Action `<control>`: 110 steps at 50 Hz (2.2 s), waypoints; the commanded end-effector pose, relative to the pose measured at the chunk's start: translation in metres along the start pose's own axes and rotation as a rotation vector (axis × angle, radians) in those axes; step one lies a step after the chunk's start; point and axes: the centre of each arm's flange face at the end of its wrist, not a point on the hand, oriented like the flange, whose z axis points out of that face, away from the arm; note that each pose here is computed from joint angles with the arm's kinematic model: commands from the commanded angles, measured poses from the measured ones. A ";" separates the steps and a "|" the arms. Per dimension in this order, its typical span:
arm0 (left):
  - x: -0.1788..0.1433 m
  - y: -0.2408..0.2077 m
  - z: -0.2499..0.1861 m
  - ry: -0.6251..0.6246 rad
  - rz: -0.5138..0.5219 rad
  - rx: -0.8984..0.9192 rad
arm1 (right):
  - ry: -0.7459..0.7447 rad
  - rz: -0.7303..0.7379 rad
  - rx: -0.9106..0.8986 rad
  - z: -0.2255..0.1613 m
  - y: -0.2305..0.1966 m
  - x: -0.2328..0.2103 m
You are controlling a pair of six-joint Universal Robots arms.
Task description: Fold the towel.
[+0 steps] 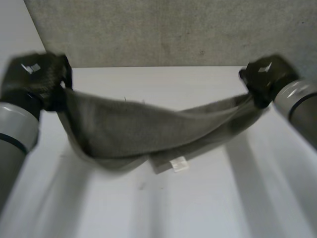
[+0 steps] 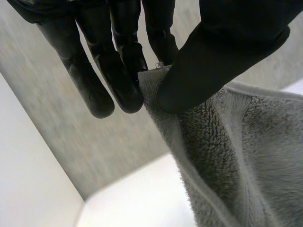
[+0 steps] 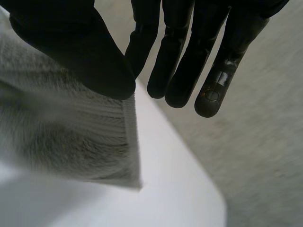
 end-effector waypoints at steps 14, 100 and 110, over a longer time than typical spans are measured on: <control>-0.058 0.010 0.051 -0.035 0.072 -0.161 | 0.076 -0.209 -0.010 -0.024 -0.024 0.054; -0.047 0.173 0.112 -0.093 -0.075 -0.148 | 0.025 0.642 -0.243 0.062 0.166 -0.047; -0.055 0.169 0.114 -0.115 -0.075 -0.135 | -0.056 0.627 -0.259 0.058 0.162 -0.052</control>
